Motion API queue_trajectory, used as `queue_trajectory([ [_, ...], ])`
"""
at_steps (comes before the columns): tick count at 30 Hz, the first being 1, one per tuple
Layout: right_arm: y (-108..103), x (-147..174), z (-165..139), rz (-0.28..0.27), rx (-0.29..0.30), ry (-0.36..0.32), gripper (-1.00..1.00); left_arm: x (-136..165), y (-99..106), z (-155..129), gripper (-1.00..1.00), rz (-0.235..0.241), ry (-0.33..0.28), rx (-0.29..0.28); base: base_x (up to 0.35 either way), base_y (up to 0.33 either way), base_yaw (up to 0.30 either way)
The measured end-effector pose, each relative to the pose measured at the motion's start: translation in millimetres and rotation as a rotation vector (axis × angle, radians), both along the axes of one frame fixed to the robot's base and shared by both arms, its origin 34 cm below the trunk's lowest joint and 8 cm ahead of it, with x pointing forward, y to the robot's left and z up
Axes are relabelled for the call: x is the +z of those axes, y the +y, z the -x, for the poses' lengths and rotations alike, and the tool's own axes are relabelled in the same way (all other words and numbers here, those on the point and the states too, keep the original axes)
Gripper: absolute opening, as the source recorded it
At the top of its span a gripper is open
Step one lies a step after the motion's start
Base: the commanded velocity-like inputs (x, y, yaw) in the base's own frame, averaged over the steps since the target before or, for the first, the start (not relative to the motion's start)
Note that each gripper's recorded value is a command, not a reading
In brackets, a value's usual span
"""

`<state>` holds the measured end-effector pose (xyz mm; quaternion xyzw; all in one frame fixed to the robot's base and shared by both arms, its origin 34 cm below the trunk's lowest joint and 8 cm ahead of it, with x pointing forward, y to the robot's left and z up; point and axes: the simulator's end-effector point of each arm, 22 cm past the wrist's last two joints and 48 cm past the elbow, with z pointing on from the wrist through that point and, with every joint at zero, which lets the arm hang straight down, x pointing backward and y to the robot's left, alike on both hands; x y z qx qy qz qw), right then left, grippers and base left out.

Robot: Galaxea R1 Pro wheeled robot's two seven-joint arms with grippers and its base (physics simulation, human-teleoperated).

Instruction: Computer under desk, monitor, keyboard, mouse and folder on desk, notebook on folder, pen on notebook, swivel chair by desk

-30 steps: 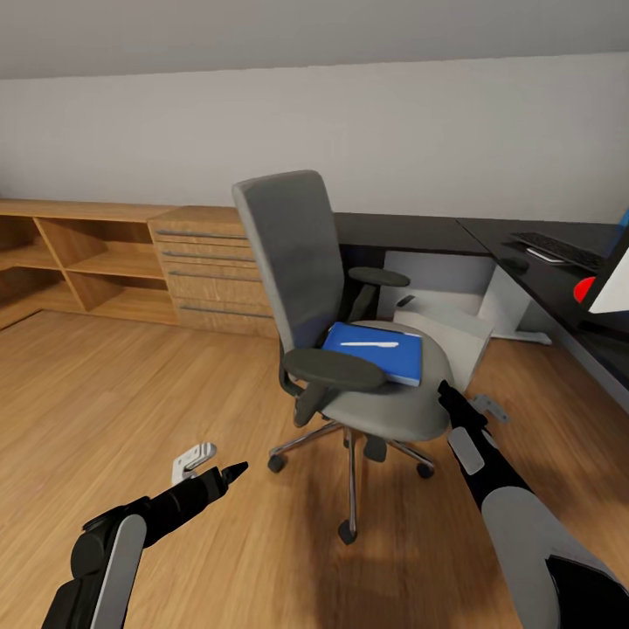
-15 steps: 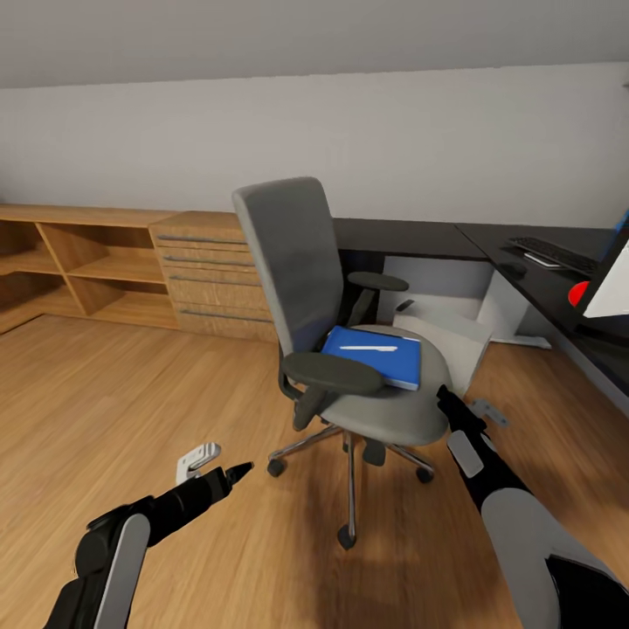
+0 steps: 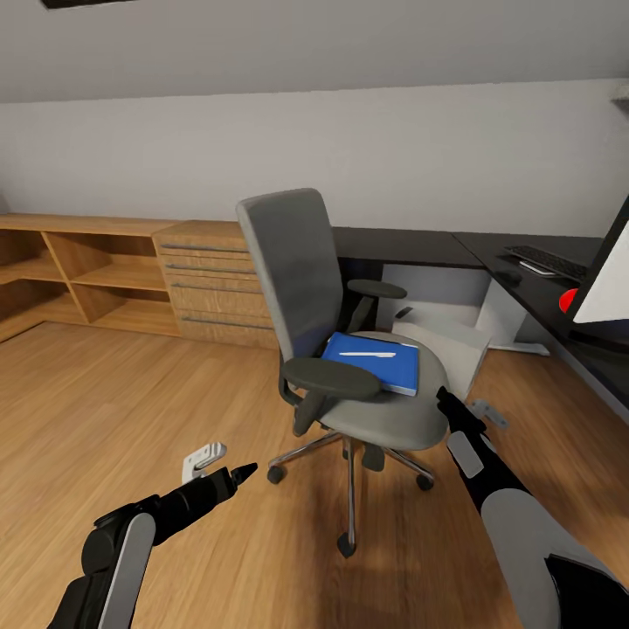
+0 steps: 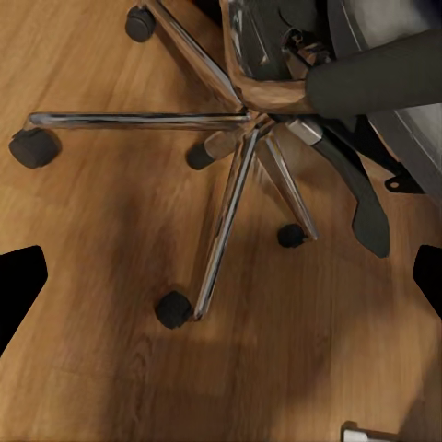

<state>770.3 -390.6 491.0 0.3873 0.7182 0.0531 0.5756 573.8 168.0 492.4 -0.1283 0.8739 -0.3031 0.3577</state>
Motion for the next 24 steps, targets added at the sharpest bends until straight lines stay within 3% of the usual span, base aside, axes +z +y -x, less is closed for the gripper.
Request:
queue_trajectory([
  [5, -0.6, 0.1, 0.1, 0.0, 0.0, 0.001, 1.0, 0.0, 0.1, 0.0, 1.0, -0.001, 0.0, 0.0, 0.053, 0.0, 0.0],
  [24, -1.5, 1.6, 0.0, 0.006, 0.0, 0.001, 1.0, 0.2, 0.9, 0.1, 1.0, -0.002, 0.0, 0.002, 0.182, 0.0, 0.0],
])
